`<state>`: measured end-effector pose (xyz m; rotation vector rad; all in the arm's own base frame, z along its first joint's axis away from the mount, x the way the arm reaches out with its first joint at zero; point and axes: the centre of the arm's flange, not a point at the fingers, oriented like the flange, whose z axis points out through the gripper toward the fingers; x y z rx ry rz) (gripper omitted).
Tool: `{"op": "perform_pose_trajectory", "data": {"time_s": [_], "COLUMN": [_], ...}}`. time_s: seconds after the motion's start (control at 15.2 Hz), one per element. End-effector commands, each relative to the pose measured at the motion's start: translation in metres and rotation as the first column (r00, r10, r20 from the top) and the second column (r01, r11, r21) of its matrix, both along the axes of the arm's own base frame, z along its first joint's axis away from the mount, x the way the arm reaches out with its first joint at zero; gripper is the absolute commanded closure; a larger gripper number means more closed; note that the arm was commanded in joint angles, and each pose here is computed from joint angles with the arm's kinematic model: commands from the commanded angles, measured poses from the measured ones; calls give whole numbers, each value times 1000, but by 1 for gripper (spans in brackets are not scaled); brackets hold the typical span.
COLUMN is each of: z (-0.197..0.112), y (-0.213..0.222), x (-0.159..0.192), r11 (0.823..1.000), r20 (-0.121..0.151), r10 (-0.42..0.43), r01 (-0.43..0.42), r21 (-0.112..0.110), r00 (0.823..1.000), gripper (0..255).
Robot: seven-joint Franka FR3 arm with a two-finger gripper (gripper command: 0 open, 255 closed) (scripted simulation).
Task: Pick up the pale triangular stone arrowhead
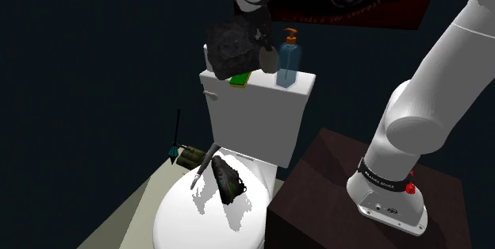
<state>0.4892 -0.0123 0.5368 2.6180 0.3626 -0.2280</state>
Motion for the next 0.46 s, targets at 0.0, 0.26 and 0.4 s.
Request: {"op": "perform_pose_trajectory", "data": {"time_s": [0.0, 0.26, 0.4], "z": [11, 32, 33], "y": [0, 0, 0], "x": [0, 0, 0], "r11": [1000, 1000, 1000], "r20": [0, 0, 0], "r10": [0, 0, 0], "r01": [0, 0, 0], "r21": [0, 0, 0], "r00": [1000, 1000, 1000], "gripper": [255, 255, 255]}}
